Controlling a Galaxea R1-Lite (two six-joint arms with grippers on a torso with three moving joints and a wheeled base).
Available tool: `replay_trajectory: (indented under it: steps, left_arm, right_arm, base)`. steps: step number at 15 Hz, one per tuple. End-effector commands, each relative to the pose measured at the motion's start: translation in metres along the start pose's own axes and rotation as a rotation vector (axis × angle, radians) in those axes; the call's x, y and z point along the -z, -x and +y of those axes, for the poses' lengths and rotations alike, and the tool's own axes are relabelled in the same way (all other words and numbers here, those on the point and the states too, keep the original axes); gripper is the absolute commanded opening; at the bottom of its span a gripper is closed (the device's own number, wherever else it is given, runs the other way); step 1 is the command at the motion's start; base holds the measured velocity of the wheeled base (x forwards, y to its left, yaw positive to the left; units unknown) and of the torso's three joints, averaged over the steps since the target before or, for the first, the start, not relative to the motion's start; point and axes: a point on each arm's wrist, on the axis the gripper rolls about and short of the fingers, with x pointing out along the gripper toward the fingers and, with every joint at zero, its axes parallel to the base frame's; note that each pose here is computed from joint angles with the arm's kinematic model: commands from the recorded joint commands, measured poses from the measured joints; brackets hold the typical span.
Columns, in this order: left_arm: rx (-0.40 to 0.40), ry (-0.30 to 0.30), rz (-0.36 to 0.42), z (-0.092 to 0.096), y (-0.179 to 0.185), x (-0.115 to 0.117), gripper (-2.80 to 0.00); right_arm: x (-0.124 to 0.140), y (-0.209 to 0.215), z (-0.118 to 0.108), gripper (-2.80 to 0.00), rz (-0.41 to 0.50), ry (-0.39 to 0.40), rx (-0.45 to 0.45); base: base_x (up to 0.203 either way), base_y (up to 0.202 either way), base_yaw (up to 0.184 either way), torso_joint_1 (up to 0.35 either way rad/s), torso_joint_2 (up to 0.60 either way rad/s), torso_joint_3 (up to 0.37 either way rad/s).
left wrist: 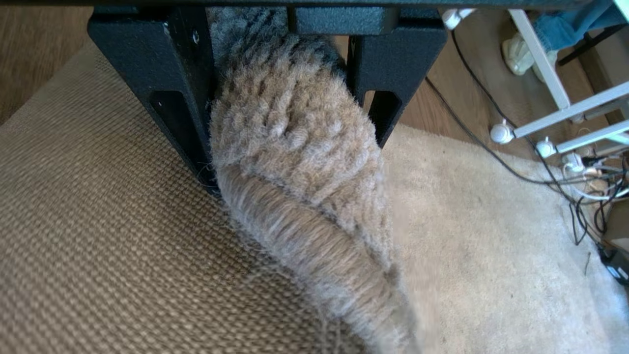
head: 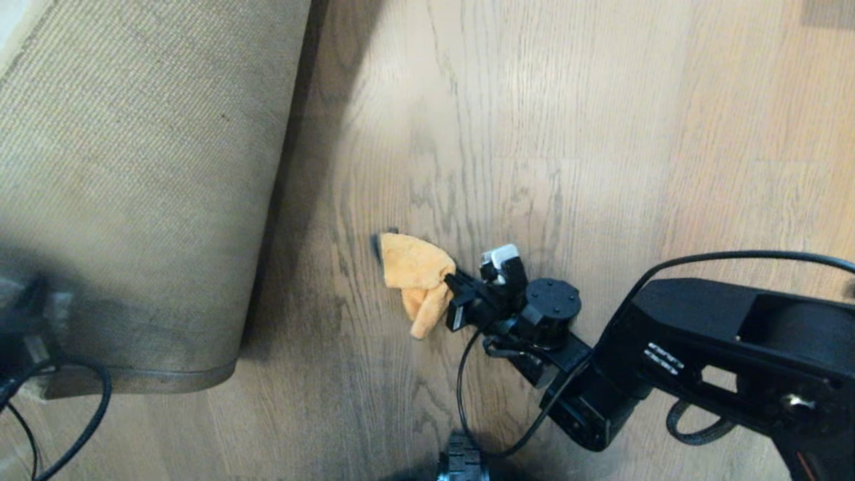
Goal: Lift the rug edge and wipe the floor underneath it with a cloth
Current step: Wipe the floor under the carpet with a rag
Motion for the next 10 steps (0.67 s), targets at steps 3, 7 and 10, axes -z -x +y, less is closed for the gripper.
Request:
replay_trajectory:
  steps: [3, 7, 10]
  left_arm:
    - [0.000, -0.008, 0.013, 0.000, 0.002, 0.006, -2.80]
    - [0.000, -0.008, 0.013, 0.000, 0.003, 0.006, -2.80]
    - [0.001, -0.008, 0.014, 0.000, 0.003, 0.007, -2.80]
  right_arm:
    - [-0.040, 0.005, -0.030, -2.80, -0.120, 0.009, 0.071]
    - [-0.063, 0.016, -0.044, -2.80, -0.154, 0.016, 0.108]
    - [-0.080, 0.025, -0.064, -2.80, -0.184, 0.031, 0.158]
  base:
    - [0.000, 0.000, 0.000, 0.000, 0.00, 0.000]
    - [0.000, 0.000, 0.000, 0.000, 0.00, 0.000]
    - [0.000, 0.000, 0.000, 0.000, 0.00, 0.000]
